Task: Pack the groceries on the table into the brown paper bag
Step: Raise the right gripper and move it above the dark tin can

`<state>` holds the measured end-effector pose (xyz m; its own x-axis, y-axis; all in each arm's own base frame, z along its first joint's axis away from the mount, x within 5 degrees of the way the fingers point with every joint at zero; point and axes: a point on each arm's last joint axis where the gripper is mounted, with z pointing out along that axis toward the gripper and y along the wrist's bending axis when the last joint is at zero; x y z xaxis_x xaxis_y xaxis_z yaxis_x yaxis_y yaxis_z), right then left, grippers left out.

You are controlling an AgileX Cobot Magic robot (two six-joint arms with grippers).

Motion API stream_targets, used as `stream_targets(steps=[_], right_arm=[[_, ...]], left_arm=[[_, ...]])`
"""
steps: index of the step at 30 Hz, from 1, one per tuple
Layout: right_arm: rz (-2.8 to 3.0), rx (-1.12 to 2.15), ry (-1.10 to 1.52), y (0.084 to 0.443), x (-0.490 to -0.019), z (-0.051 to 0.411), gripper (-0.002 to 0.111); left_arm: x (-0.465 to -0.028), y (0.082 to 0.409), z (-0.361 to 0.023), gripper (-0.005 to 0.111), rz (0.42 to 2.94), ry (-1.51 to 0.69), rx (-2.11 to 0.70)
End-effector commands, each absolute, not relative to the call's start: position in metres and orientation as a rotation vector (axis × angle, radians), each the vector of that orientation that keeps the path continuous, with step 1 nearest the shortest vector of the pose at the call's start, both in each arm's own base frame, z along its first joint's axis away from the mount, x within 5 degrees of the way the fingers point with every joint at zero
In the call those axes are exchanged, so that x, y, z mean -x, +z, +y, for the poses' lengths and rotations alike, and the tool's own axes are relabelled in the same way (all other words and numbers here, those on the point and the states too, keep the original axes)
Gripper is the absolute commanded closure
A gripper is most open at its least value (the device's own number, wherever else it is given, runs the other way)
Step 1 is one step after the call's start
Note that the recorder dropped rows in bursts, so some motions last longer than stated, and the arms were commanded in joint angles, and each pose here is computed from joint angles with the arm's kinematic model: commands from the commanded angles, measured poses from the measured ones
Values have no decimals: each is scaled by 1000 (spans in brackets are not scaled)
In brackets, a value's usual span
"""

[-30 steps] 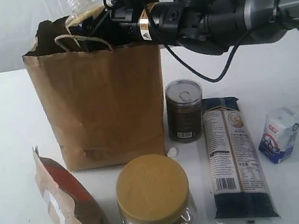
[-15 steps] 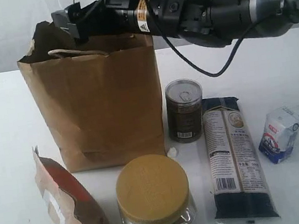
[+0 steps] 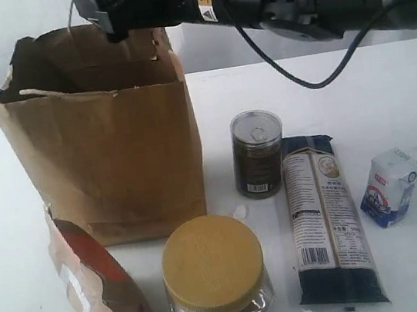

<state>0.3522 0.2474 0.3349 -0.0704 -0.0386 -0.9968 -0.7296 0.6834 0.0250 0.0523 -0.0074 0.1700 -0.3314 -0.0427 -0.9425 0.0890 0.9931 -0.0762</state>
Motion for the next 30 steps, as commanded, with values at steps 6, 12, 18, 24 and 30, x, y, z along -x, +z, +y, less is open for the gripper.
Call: stream_targets(steps=[6, 12, 18, 24, 30], right_arm=[[1605, 532, 479, 374, -338, 219, 6], [1832, 312, 81, 397, -318, 166, 6], [2272, 547, -384, 367, -295, 132, 6], [2472, 871, -146, 334, -288, 157, 6], [2378, 1011, -157, 322, -301, 167, 6]], left_arm=[[-52, 169, -8, 107, 1902, -144, -34], [-52, 169, -8, 107, 1902, -144, -34], [-52, 169, -8, 107, 1902, -144, -34], [-52, 169, -8, 107, 1902, -144, -34], [-52, 169, -8, 107, 1902, -144, -34]])
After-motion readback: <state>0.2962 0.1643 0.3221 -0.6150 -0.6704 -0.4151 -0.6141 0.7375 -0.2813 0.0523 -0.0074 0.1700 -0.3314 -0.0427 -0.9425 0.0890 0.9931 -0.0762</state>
